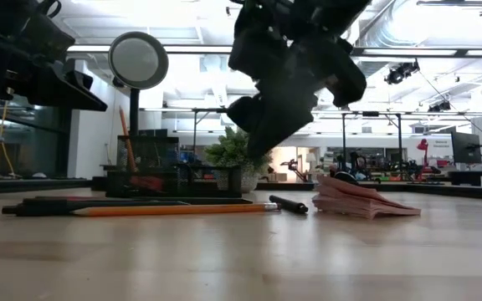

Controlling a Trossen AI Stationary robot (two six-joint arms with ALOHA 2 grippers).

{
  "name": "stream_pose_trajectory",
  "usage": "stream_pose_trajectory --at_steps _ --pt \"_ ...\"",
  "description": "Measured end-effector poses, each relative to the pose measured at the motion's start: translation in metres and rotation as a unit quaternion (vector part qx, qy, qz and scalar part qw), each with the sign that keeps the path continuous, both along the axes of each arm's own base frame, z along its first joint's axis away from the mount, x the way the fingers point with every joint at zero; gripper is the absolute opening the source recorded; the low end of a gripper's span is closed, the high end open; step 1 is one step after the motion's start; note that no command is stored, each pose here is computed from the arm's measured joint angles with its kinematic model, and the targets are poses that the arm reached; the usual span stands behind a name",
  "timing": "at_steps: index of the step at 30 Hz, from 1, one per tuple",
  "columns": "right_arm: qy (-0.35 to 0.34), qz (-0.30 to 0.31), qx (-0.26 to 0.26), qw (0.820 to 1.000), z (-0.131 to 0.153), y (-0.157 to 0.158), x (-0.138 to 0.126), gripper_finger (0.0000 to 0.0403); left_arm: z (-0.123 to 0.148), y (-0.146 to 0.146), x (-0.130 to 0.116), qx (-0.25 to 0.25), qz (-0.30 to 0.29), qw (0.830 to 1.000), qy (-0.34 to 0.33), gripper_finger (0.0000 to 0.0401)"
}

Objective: Pick and place office supplies into organizer
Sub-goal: Put the right pencil into the desktop organizer

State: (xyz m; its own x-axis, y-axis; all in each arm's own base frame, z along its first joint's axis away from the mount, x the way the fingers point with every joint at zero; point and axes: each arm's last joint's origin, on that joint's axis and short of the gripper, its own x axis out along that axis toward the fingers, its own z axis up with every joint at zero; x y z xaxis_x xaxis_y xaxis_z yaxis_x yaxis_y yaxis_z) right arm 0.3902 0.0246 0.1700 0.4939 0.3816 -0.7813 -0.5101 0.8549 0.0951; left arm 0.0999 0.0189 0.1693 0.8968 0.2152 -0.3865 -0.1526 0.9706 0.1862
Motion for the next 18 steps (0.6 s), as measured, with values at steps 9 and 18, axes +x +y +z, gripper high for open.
stream_pose_trajectory --at_steps 9,18 --pt "0.048 -0.039 -0.024 0.998 -0.006 -0.002 -0.005 0.0007 -0.001 0.0 0.0 -0.001 0.0 1.0 0.004 0.009" --pt "0.089 -0.038 -0.03 0.995 -0.029 0.009 -0.003 0.0055 -0.001 0.0 0.0 -0.001 0.0 1.0 0.004 0.009"
